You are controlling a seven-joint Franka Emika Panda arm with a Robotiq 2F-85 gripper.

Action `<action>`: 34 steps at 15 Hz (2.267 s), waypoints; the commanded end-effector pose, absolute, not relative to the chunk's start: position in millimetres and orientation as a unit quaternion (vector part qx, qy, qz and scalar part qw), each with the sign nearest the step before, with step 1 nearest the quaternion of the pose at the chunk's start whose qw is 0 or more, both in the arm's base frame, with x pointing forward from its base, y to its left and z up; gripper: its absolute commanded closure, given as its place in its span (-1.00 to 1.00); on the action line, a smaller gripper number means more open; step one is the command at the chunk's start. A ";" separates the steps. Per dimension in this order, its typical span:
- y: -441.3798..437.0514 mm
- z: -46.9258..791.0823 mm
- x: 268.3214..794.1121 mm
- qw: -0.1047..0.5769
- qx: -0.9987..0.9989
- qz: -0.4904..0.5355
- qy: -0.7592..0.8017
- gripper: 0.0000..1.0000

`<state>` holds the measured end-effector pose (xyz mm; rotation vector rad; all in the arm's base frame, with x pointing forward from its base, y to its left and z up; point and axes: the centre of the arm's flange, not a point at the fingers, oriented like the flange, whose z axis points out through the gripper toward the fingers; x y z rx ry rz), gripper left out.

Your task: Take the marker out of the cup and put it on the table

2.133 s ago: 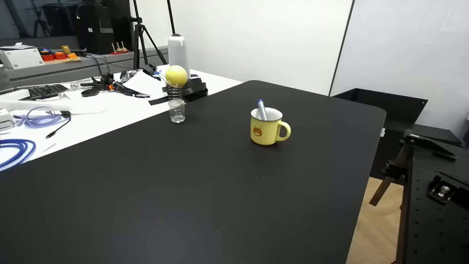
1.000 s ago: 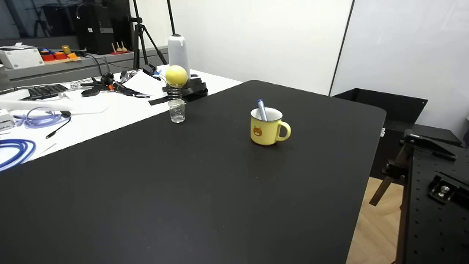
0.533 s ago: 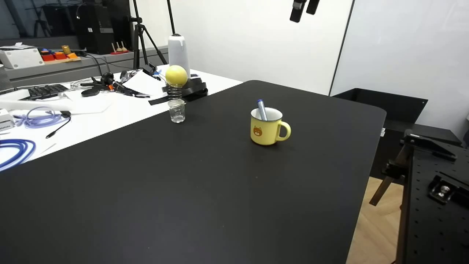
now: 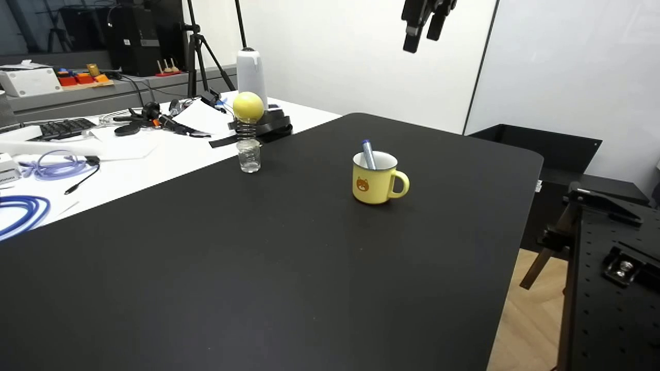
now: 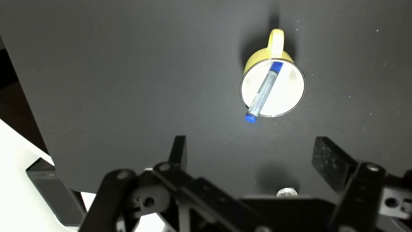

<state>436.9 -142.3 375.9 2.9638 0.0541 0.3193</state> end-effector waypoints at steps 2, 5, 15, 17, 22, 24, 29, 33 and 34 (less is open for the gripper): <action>-134.8 314.6 470.9 0.063 0.993 0.097 -0.002 -1.00; -129.3 283.5 488.9 0.059 0.992 0.106 -0.019 -1.00; -133.5 226.6 524.6 0.045 0.990 0.108 -0.079 -1.00; -133.5 219.7 527.4 0.040 0.990 0.103 -0.088 -1.00; -139.4 206.2 532.5 0.044 0.988 0.100 -0.108 -1.00; -143.2 202.5 534.5 0.046 0.988 0.099 -0.114 -1.00; -147.4 193.6 537.2 0.044 0.987 0.092 -0.122 -0.48; -141.8 193.4 539.3 0.043 0.988 0.092 -0.117 0.10; -140.8 194.1 539.6 0.043 0.988 0.092 -0.116 0.22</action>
